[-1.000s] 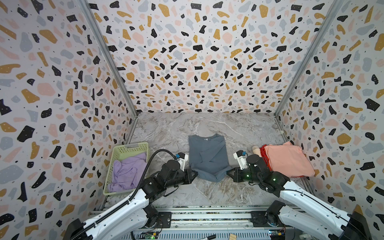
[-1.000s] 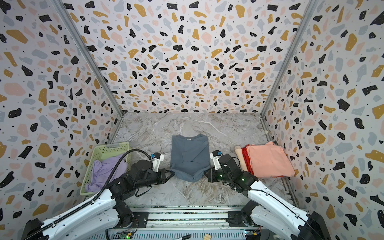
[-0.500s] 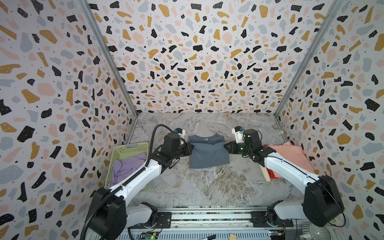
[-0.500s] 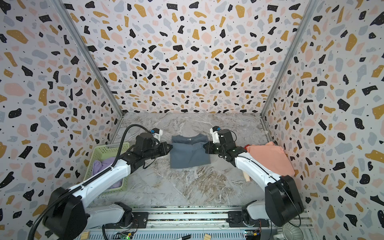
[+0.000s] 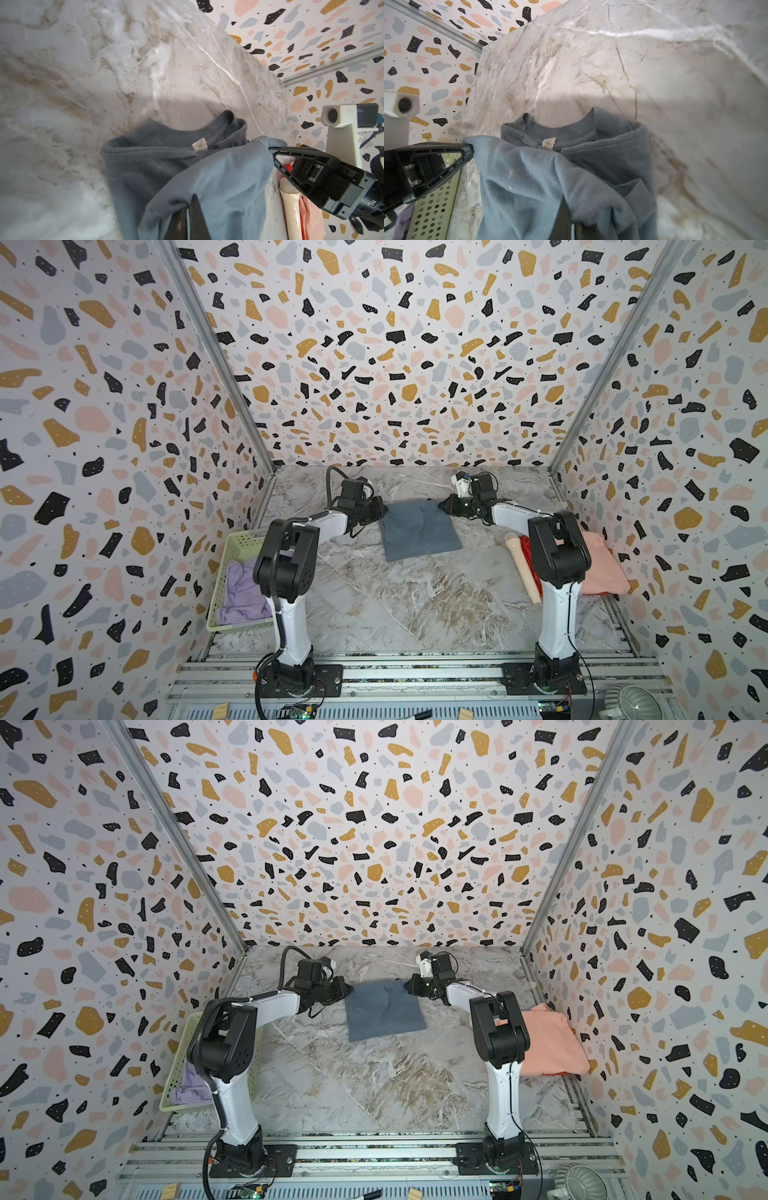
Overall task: Fold and stack the t-shirts
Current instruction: 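Lift the near edge with both grippers and fold it onto the far half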
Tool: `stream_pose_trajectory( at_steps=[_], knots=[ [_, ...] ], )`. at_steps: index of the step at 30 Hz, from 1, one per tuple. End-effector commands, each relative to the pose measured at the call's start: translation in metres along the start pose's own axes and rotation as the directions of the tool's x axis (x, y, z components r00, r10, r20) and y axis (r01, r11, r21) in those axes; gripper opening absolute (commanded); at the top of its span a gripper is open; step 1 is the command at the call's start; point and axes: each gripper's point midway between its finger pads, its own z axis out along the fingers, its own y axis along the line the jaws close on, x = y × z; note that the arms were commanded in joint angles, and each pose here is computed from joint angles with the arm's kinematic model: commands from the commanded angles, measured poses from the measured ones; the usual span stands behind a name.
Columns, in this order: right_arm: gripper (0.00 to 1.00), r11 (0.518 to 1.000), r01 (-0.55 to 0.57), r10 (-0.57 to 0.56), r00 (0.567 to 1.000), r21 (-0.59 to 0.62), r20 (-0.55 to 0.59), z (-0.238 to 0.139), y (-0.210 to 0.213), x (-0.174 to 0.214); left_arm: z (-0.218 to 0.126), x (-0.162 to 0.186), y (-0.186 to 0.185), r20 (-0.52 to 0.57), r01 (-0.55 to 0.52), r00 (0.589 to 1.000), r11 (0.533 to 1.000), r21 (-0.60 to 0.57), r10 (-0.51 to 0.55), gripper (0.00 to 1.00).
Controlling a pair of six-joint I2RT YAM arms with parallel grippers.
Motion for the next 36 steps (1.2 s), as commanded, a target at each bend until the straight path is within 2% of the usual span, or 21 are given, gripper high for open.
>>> stream_pose_trajectory(
  at_steps=[1, 3, 4, 5, 6, 8, 10, 13, 15, 18, 20, 24, 29, 30, 31, 32, 36],
  knots=[
    [0.07, 1.0, -0.007, 0.008, 1.0, -0.028, 0.026, 0.003, -0.002, -0.02, 0.013, -0.019, -0.005, 0.028, 0.004, 1.0, 0.999, 0.042, -0.005, 0.0],
    [0.22, 0.999, -0.026, 0.027, 0.999, -0.025, 0.025, 0.007, -0.011, -0.022, 0.017, -0.022, 0.002, 0.035, 0.022, 0.999, 0.999, 0.028, -0.023, 0.01],
    [0.33, 0.999, -0.029, 0.029, 0.999, -0.023, 0.028, 0.008, -0.014, -0.023, 0.018, -0.024, 0.005, 0.041, 0.03, 0.999, 0.999, 0.019, -0.031, 0.06],
    [0.41, 0.999, -0.028, 0.029, 0.999, -0.025, 0.03, 0.008, -0.016, -0.024, 0.017, -0.026, 0.007, 0.047, 0.032, 0.998, 0.999, 0.013, -0.032, 0.07],
    [0.45, 0.999, -0.017, 0.018, 0.999, -0.034, 0.04, 0.006, -0.015, -0.027, 0.015, -0.028, 0.009, 0.056, 0.037, 0.998, 0.999, 0.007, -0.038, 0.1],
    [0.51, 0.999, 0.009, -0.006, 0.998, -0.036, 0.065, -0.002, -0.013, -0.035, 0.009, -0.033, 0.008, 0.077, 0.038, 0.996, 0.999, 0.008, -0.038, 0.26],
    [0.6, 0.999, 0.038, -0.034, 0.993, -0.032, 0.114, -0.02, -0.007, -0.045, -0.001, -0.041, 0.006, 0.105, 0.03, 0.994, 1.0, 0.003, -0.03, 0.3],
    [0.64, 0.998, 0.062, -0.06, 0.983, -0.008, 0.173, -0.049, 0.002, -0.053, -0.017, -0.048, 0.012, 0.143, 0.011, 0.99, 0.998, -0.064, -0.002, 0.32],
    [0.66, 0.997, 0.077, -0.078, 0.977, 0.01, 0.198, -0.067, 0.009, -0.051, -0.028, -0.048, 0.018, 0.155, -0.013, 0.987, 0.992, -0.129, 0.033, 0.38],
    [0.68, 0.997, 0.081, -0.083, 0.974, 0.016, 0.209, -0.087, 0.019, -0.038, -0.039, -0.036, 0.015, 0.142, -0.027, 0.989, 0.991, -0.132, 0.046, 0.41],
    [0.68, 0.998, 0.056, -0.057, 0.982, 0.01, 0.179, -0.093, 0.022, -0.024, -0.042, -0.022, 0.009, 0.11, -0.044, 0.992, 0.992, -0.118, 0.057, 0.43],
    [0.68, 0.999, 0.04, -0.044, 0.993, 0.032, 0.114, -0.09, 0.027, 0.013, -0.037, 0.019, -0.014, 0.021, -0.118, 0.993, 0.989, -0.094, 0.12, 0.48],
    [0.69, 0.996, 0.065, -0.067, 0.997, 0.062, 0.046, -0.075, 0.036, 0.054, -0.037, 0.056, -0.021, -0.01, -0.107, 0.994, 0.993, -0.039, 0.107, 0.53],
    [0.71, 0.994, 0.075, -0.077, 0.996, 0.075, 0.032, -0.071, 0.036, 0.061, -0.04, 0.061, -0.024, 0.001, -0.101, 0.995, 0.995, -0.019, 0.101, 0.54],
    [0.88, 0.992, 0.088, -0.09, 0.996, 0.085, 0.017, -0.066, 0.037, 0.068, -0.042, 0.066, -0.025, 0.009, -0.098, 0.995, 0.995, -0.019, 0.098, 0.55],
    [0.92, 0.99, 0.096, -0.097, 0.995, 0.099, 0.004, -0.061, 0.036, 0.074, -0.045, 0.07, -0.025, 0.015, -0.1, 0.995, 0.995, -0.028, 0.1, 0.57],
    [0.93, 0.99, 0.074, -0.072, 0.997, 0.118, -0.022, -0.049, 0.029, 0.09, -0.049, 0.084, -0.008, 0.007, -0.086, 0.996, 0.993, -0.084, 0.087, 0.6]
  ],
)
